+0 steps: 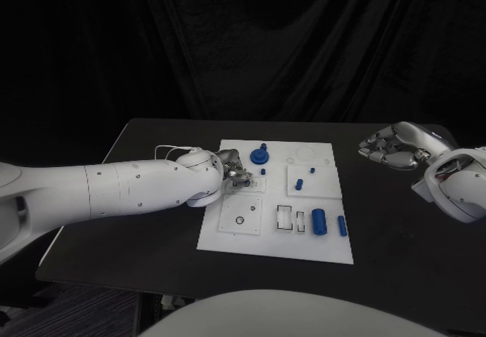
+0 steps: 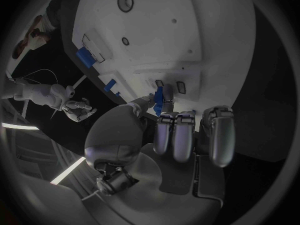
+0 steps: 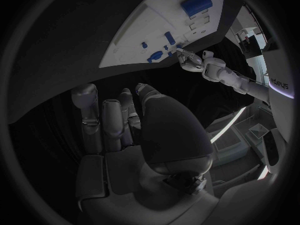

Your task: Assemble the parts on the task board

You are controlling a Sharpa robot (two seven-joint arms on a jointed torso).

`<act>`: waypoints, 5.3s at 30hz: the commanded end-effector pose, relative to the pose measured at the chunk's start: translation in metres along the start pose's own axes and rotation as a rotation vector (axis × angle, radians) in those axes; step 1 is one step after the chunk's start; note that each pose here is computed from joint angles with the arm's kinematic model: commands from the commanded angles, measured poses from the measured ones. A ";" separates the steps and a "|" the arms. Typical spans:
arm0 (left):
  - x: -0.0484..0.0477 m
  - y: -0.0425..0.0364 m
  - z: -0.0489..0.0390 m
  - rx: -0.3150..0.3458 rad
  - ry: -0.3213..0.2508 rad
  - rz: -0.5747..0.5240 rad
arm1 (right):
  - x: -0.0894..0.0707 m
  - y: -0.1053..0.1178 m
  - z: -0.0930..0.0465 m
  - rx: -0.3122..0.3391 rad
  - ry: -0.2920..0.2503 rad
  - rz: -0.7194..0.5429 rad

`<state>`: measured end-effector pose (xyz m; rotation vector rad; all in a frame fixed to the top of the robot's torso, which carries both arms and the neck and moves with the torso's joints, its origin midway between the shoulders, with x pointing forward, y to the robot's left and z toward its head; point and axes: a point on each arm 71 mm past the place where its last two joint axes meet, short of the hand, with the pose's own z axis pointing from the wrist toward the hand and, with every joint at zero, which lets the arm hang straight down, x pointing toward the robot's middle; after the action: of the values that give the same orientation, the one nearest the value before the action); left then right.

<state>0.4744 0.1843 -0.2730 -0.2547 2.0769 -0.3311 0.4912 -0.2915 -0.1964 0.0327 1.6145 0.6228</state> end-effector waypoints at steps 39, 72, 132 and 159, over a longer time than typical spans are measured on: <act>0.0110 0.0058 -0.0016 -0.016 0.079 0.038 | 0.003 -0.002 0.000 0.027 0.021 -0.003; 0.0037 0.0089 -0.0106 0.005 0.005 -0.015 | 0.003 -0.004 -0.001 0.036 0.021 -0.003; -0.0554 -0.0399 0.0258 -0.096 0.396 0.237 | 0.005 -0.001 0.001 0.031 0.024 -0.002; -0.0510 -0.0427 0.0298 -0.100 0.389 0.230 | 0.006 -0.001 0.001 0.028 0.031 -0.001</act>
<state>0.5282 0.1573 -0.2306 -0.0072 2.4776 -0.1375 0.4919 -0.2884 -0.2010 0.0377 1.6446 0.6166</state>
